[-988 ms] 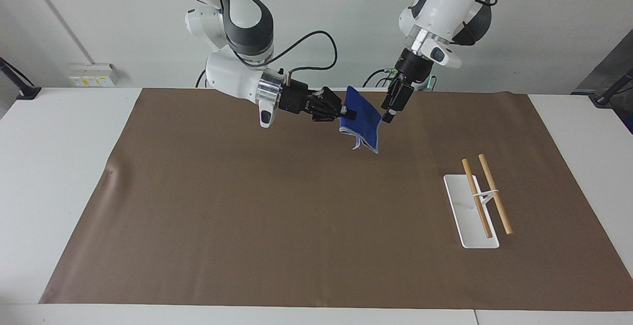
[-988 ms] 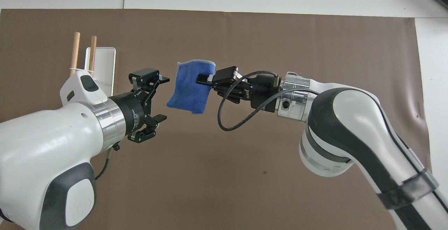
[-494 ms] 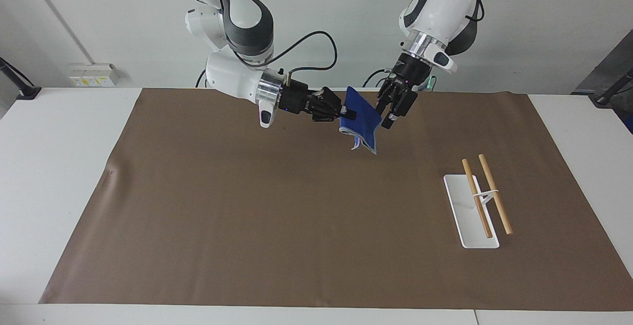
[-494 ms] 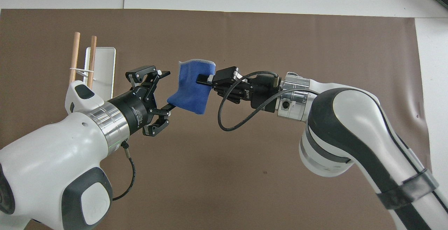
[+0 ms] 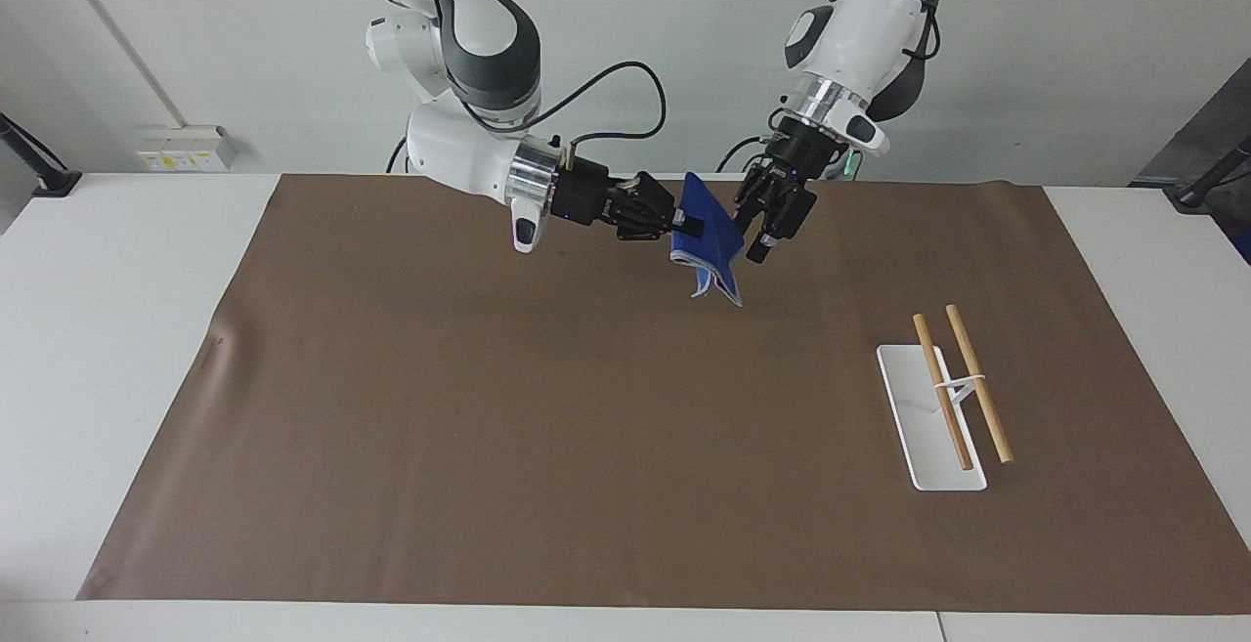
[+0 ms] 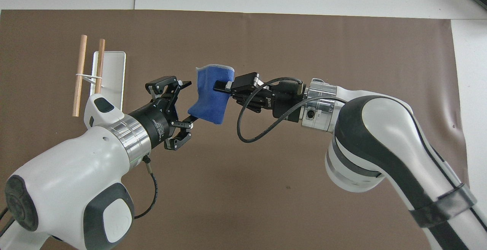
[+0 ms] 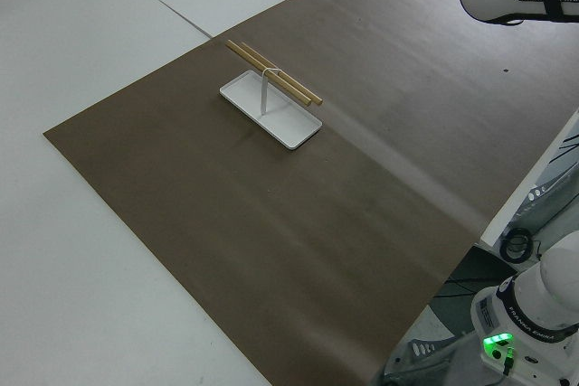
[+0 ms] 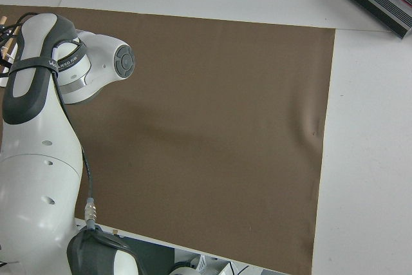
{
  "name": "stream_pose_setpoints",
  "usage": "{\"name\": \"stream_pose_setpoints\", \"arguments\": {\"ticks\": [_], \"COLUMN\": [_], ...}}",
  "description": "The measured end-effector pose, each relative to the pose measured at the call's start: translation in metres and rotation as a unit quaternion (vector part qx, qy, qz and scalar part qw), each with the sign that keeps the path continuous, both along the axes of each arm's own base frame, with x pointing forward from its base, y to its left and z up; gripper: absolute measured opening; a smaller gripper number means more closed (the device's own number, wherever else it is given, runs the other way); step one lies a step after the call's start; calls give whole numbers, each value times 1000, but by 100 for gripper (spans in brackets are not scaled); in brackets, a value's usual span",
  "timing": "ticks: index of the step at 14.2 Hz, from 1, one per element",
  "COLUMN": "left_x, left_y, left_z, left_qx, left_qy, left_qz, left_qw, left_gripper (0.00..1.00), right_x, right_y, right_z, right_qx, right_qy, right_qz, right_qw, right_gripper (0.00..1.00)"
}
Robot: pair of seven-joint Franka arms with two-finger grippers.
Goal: Right arm passes towel to left arm to hang
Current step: 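Close the left gripper on the towel held by the right gripper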
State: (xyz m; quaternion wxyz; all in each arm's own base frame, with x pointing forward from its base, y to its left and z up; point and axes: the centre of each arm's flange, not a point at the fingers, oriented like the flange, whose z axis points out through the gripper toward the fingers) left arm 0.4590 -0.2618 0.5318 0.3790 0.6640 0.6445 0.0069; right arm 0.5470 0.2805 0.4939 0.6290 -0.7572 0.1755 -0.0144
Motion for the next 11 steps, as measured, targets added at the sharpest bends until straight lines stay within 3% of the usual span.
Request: {"name": "stream_pose_setpoints", "arguments": {"ticks": [6, 8, 9, 11], "left_x": [-5, -5, -6, -6], "left_y": [-6, -8, -8, -8], "left_z": [-5, -5, -5, -5], "left_qx": [2, 2, 2, 6], "left_qy": [5, 4, 4, 0], "left_qz": [-7, -9, -9, -14], "left_qw": [1000, 1000, 1000, 1000], "left_gripper": [80, 62, 44, 22], "right_x": [0, 0, 0, 0], "right_y": [0, 0, 0, 0], "right_z": [0, 2, 3, 4], "right_qx": [3, 23, 32, 36], "right_qy": [1, 11, 14, 16], "right_qz": [-2, -12, -17, -19], "right_qw": [1000, 1000, 999, 999], "right_gripper": [4, 4, 4, 4]}}
